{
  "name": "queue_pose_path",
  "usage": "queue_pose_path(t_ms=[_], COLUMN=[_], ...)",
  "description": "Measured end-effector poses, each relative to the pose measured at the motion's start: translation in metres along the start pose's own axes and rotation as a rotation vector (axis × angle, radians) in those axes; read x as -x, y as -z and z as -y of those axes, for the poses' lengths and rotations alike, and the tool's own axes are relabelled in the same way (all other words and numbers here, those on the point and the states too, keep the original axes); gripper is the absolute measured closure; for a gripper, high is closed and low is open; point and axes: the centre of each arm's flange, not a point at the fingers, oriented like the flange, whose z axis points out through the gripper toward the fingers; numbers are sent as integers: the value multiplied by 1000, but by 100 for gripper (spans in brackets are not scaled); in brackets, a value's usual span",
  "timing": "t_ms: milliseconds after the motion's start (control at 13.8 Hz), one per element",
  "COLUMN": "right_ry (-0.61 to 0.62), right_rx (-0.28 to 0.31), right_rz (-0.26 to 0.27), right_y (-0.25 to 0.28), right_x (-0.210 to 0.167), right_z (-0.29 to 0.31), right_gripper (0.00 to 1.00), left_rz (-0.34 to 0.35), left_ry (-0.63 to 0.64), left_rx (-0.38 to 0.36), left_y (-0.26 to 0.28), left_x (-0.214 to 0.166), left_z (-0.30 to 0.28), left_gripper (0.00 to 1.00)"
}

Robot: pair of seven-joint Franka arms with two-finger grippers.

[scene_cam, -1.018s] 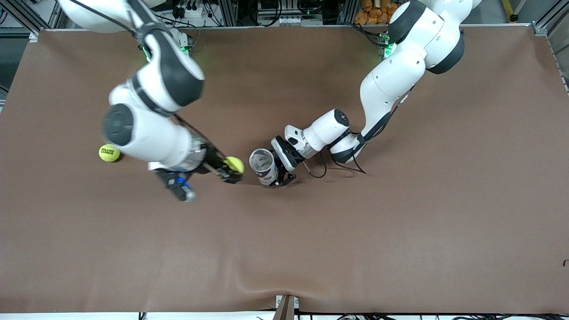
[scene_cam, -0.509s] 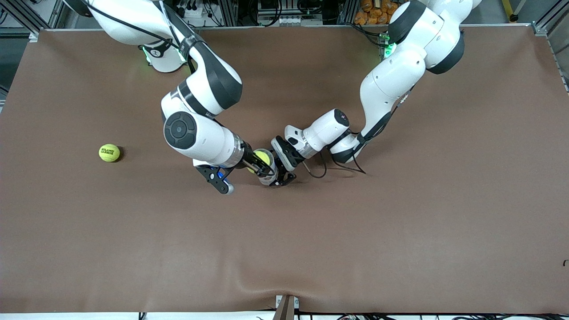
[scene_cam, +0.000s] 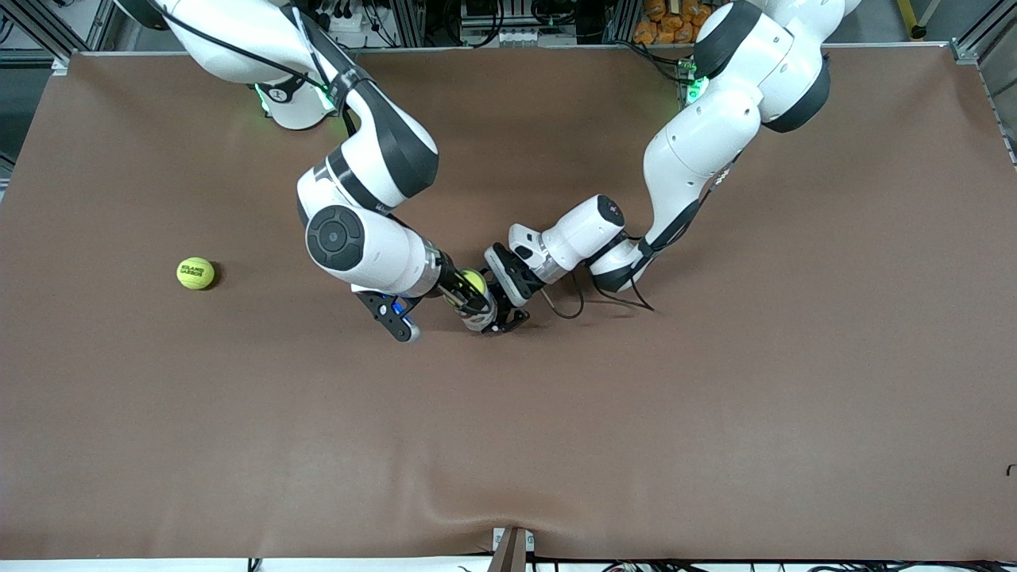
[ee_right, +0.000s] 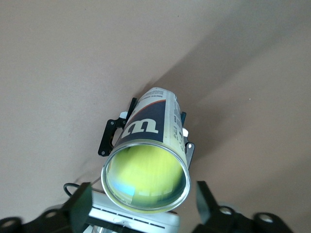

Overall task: Insert tennis ball vertically with right arm
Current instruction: 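Carry the tennis ball with the right gripper over the can opening, then release the ball into the can and withdraw the right gripper, then lower the right gripper onto the second tennis ball and grasp it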

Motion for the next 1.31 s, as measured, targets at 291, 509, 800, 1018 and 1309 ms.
queue_pose_path(t_ms=[291,509,800,1018,1309], right_ry=[13,1,155,279,409], right_rx=[-8,1,34,118,277], right_rz=[1,-2,-5,18,24], right_y=[35,106,170,162,112], right_x=[11,-13,-137,-245,-327], right_z=[3,-12,-83,-163,-247], right_gripper=[0,0,0,0,0], left_rz=[-1,-1,-1,-1,-2], left_ry=[0,0,-1,-1,-1], left_rx=[0,0,0,1,0], left_y=[0,0,0,0,0], left_x=[0,-1,-1,-1,-1], left_z=[0,0,0,-1,0], left_gripper=[13,13,13,13,7])
